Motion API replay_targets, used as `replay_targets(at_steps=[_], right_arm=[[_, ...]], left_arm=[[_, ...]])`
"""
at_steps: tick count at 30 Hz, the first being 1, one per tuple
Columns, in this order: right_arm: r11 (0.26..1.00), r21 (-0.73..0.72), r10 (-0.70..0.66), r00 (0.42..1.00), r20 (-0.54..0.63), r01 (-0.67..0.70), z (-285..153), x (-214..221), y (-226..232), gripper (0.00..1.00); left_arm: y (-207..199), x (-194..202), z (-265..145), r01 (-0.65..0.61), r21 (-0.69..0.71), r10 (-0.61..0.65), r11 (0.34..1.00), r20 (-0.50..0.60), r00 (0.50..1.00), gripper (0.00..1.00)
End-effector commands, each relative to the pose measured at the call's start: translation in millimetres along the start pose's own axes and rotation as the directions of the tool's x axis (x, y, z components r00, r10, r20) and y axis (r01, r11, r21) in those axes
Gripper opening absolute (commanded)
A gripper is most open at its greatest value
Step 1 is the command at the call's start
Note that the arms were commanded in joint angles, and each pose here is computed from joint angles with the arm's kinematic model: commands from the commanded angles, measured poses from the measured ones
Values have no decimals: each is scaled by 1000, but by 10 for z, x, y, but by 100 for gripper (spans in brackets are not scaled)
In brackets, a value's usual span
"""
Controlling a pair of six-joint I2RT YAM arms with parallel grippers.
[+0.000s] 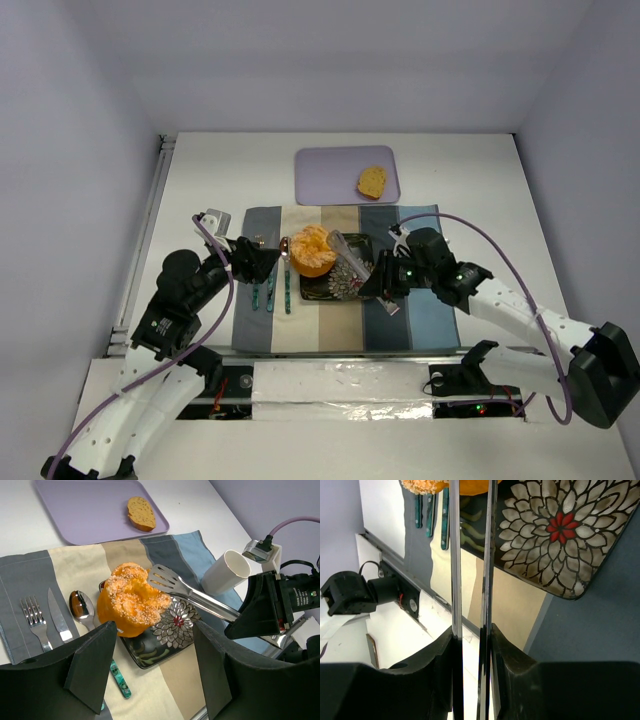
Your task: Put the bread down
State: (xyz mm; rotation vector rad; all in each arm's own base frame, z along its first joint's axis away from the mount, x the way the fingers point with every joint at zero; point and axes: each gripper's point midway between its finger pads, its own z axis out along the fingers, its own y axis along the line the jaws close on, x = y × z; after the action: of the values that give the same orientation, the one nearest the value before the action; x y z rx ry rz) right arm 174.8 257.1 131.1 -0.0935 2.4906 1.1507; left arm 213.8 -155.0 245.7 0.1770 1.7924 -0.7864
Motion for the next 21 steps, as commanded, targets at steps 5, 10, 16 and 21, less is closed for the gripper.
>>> replay_targets(at_steps=[5,10,16,21], right_arm=[[997,-55,-42,995,94,47,3,-176,139,22],[997,-49,-46,992,116,52,-51,-210,156,51],[997,-13,-78,983,167,81,-155,-378,232,52],[994,68,-101,967,234,88,-212,-600,214,50]], left_arm=[[-52,-91,17,-12,21,11,1000,36,999,59],[-54,-80,24,-11,23,10,1000,30,999,59],[-61,-83,15,-12,26,11,1000,34,999,59],[-76,-106,0,-16,32,15,999,43,999,59]])
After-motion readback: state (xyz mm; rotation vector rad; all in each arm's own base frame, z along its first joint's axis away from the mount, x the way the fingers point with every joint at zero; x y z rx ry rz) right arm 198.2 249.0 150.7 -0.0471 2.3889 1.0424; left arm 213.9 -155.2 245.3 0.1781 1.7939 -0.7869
